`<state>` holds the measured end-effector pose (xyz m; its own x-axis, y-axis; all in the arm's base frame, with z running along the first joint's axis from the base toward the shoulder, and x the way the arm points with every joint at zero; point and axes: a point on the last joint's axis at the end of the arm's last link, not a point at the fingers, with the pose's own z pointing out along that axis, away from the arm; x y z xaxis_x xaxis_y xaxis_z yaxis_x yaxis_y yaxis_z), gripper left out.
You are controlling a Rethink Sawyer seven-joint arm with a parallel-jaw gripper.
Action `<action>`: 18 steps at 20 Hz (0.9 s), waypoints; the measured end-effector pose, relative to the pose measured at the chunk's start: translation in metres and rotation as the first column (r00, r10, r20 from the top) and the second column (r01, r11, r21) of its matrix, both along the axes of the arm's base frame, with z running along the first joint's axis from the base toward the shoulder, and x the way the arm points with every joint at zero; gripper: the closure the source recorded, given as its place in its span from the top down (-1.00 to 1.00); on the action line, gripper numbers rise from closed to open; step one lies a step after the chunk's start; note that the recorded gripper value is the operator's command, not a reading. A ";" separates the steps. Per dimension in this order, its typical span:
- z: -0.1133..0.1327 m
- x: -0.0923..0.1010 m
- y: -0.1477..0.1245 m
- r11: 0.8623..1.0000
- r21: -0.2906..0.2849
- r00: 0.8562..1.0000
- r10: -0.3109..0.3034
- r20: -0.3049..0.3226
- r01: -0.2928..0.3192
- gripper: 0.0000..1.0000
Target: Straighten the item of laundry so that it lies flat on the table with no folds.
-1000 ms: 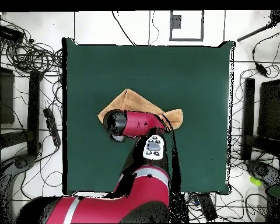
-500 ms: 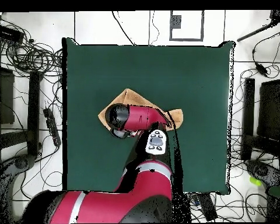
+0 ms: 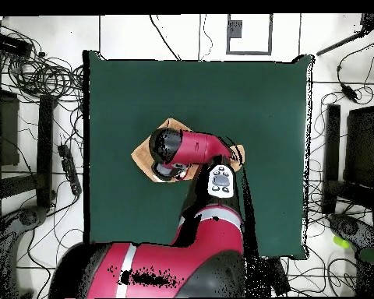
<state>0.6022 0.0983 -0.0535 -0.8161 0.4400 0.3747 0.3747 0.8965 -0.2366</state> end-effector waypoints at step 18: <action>-0.010 0.016 -0.004 1.000 0.008 0.993 -0.011 -0.117 0.012 -1.00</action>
<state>0.6181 0.0944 -0.0638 -0.7614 0.4452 0.4712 0.3551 0.8945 -0.2715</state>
